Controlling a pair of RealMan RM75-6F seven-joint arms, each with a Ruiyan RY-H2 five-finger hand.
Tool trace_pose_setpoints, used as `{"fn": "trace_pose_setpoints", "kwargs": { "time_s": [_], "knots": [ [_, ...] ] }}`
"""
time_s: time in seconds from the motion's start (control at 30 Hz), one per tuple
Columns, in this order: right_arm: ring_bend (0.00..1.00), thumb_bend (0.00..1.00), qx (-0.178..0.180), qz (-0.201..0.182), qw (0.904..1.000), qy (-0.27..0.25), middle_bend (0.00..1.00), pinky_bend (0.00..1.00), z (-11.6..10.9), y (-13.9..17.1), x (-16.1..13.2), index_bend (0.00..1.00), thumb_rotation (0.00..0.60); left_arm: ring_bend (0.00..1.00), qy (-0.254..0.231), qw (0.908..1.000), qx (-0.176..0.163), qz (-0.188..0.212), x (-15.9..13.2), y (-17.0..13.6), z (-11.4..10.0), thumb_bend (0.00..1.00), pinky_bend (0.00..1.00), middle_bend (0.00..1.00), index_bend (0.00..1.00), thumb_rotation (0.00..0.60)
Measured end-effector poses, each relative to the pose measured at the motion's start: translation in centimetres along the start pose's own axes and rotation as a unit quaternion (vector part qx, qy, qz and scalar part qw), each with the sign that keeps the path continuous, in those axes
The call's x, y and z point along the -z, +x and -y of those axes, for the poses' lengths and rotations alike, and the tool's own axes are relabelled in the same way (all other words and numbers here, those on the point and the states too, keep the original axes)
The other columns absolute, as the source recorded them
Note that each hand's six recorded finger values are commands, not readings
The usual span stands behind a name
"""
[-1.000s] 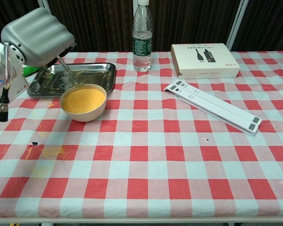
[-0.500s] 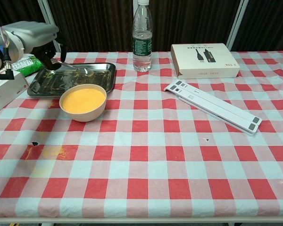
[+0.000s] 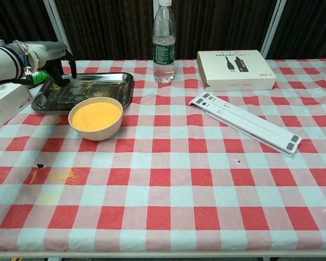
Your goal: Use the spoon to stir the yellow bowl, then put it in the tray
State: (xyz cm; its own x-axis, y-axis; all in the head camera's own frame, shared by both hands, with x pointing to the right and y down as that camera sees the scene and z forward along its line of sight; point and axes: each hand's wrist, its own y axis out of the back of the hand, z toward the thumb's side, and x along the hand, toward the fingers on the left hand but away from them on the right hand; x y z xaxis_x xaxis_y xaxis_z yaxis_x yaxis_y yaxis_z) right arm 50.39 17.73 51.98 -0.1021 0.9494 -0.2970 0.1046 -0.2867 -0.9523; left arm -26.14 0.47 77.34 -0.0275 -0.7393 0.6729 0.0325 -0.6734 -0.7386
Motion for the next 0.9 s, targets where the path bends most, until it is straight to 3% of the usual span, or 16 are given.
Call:
{"fn": "trace_pose_setpoints", "kwargs": {
  "time_s": [0.2, 0.3, 0.43, 0.53, 0.7, 0.9],
  "knots": [
    [0.00, 0.13, 0.000, 0.002, 1.0000, 0.002, 0.13, 0.10, -0.1, 0.1, 0.2, 0.08, 0.600, 0.98, -0.014, 0.9997, -0.017, 0.004, 0.4, -0.4, -0.9, 0.48, 1.00, 0.99, 0.38, 0.600],
    [0.00, 0.13, -0.002, 0.002, 1.0000, 0.003, 0.13, 0.10, -0.1, 0.0, 0.3, 0.08, 0.600, 0.87, -0.016, 0.9990, -0.041, 0.007, 1.4, -1.3, -2.0, 0.47, 0.96, 0.92, 0.38, 0.600],
    [0.00, 0.13, -0.002, 0.002, 1.0000, 0.000, 0.13, 0.10, -0.1, -0.1, 0.3, 0.08, 0.600, 0.60, -0.007, 0.9977, -0.065, 0.013, 3.5, -3.5, -3.4, 0.37, 0.73, 0.71, 0.37, 0.600],
    [0.00, 0.13, -0.004, 0.002, 1.0000, -0.003, 0.13, 0.10, 0.0, -0.1, 0.4, 0.08, 0.600, 0.41, 0.014, 0.9953, -0.095, 0.018, 5.8, -5.7, -4.2, 0.24, 0.51, 0.52, 0.37, 0.600],
    [0.00, 0.13, -0.011, 0.000, 0.9999, -0.006, 0.12, 0.10, 0.4, -0.1, 0.5, 0.08, 0.600, 0.32, 0.042, 0.9881, -0.147, 0.019, 11.3, -10.2, -4.5, 0.16, 0.38, 0.42, 0.36, 0.600],
    [0.00, 0.13, -0.026, -0.013, 0.9994, -0.020, 0.12, 0.10, 1.3, 0.0, 0.0, 0.08, 0.600, 0.31, 0.027, 0.9844, -0.174, 0.002, 17.0, -16.8, -3.1, 0.16, 0.36, 0.41, 0.36, 0.600]
  ]
}}
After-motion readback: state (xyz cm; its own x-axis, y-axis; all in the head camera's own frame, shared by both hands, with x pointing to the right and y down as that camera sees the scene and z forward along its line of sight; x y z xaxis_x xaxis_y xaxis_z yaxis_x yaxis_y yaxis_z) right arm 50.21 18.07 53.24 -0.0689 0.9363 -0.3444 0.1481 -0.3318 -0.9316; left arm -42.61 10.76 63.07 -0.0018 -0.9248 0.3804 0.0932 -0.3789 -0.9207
